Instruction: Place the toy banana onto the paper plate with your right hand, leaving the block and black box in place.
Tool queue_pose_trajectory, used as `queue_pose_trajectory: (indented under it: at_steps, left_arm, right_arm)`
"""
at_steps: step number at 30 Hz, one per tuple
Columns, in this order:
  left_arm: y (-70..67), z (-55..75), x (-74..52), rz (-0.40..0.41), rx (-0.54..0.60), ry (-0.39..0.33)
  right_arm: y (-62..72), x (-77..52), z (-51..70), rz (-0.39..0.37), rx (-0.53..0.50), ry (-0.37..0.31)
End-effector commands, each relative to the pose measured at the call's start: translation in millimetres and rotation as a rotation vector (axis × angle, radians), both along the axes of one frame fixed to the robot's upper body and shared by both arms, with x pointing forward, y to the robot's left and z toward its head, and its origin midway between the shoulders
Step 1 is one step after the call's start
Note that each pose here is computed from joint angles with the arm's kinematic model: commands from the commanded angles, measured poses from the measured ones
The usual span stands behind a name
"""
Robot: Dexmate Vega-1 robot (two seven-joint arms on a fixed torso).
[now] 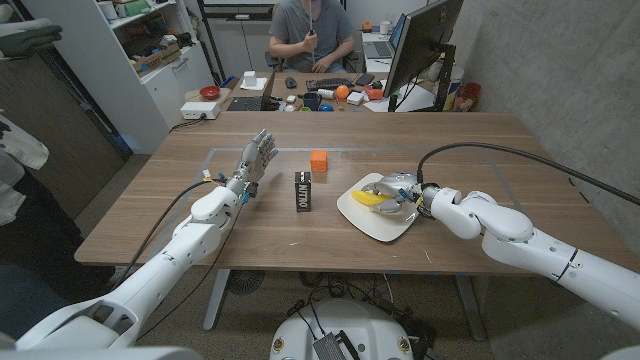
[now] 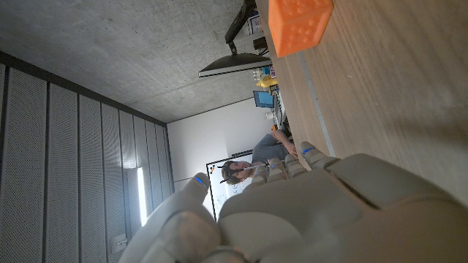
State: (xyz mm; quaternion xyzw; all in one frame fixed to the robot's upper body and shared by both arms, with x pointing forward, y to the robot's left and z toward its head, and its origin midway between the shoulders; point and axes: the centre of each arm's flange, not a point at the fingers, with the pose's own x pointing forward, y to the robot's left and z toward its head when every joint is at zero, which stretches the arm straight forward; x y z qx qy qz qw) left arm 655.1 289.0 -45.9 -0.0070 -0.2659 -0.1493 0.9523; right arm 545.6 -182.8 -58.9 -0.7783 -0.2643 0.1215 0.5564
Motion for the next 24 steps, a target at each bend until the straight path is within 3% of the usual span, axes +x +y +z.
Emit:
queue_pose_trajectory:
  at_steps: [1, 15, 24]
  left_arm:
    - [0.1, 0.9, 0.3, -0.001, -0.001, -0.003]
    - [0.0, 1.0, 0.3, -0.005, -0.003, -0.004]
    - [0.1, 0.5, -0.1, -0.006, -0.002, -0.005]
  right_arm:
    - [0.2, 0.5, 0.2, -0.009, -0.020, 0.030]
    - [0.2, -0.7, 1.0, -0.010, -0.036, 0.020]
    - [-0.8, -4.2, 2.9, -0.006, -0.041, -0.028]
